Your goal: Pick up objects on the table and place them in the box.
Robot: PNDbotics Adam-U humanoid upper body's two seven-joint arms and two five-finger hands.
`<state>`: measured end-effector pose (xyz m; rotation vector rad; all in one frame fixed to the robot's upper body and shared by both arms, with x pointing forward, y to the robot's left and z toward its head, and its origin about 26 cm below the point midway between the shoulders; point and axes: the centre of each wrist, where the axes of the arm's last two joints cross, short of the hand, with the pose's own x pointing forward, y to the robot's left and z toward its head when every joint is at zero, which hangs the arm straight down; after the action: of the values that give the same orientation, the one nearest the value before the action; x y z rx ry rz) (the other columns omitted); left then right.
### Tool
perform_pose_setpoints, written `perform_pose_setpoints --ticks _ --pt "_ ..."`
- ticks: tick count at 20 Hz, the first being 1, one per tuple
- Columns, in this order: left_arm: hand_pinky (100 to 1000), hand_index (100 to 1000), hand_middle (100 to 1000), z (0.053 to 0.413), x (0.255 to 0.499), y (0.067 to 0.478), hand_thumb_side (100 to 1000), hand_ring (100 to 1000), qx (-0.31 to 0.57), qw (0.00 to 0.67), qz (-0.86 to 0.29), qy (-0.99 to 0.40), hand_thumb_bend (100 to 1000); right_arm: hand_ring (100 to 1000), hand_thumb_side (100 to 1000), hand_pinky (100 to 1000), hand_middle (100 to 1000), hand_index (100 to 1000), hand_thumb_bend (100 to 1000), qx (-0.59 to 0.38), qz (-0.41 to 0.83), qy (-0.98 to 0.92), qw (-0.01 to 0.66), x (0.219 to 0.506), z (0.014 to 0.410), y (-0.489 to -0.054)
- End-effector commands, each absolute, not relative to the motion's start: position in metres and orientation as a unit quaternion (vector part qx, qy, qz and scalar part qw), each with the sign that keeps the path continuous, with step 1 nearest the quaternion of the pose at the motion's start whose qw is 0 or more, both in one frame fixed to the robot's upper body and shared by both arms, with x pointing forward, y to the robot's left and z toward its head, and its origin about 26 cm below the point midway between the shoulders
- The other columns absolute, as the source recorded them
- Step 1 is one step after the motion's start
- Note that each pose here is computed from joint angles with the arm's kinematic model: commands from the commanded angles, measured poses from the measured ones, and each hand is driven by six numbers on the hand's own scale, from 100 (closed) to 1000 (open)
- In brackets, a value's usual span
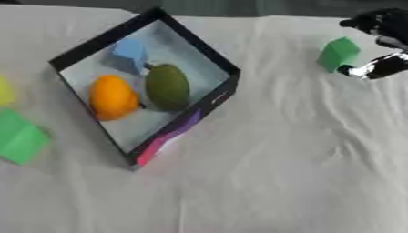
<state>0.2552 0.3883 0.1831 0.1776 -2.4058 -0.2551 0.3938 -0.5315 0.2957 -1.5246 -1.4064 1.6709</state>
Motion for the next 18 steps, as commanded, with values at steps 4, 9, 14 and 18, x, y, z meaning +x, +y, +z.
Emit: perform_pose_setpoints --ticks 4,9,14,18 --pt "813 734 740 0.1904 0.2543 0.3899 577 646 0.073 0.342 -0.113 -0.930 100 895 762 878 857 1000 437 -0.571 0.599 -0.503 0.248 0.3811 0.3111 -0.5457" --pt "814 733 740 0.1898 0.2542 0.3901 578 645 0.073 0.342 -0.112 -0.930 100 892 760 872 860 1000 438 -0.571 0.600 -0.501 0.253 0.3811 0.3093 -0.5461" --pt "815 732 740 0.1891 0.2545 0.3899 578 643 0.071 0.342 -0.113 -0.930 100 891 758 873 860 1000 439 -0.569 0.595 -0.506 0.256 0.3819 0.3073 -0.5460" --pt "815 732 740 0.1887 0.2548 0.3899 578 643 0.071 0.342 -0.113 -0.930 100 883 752 868 855 1000 444 -0.566 0.590 -0.515 0.259 0.3833 0.3068 -0.5451"
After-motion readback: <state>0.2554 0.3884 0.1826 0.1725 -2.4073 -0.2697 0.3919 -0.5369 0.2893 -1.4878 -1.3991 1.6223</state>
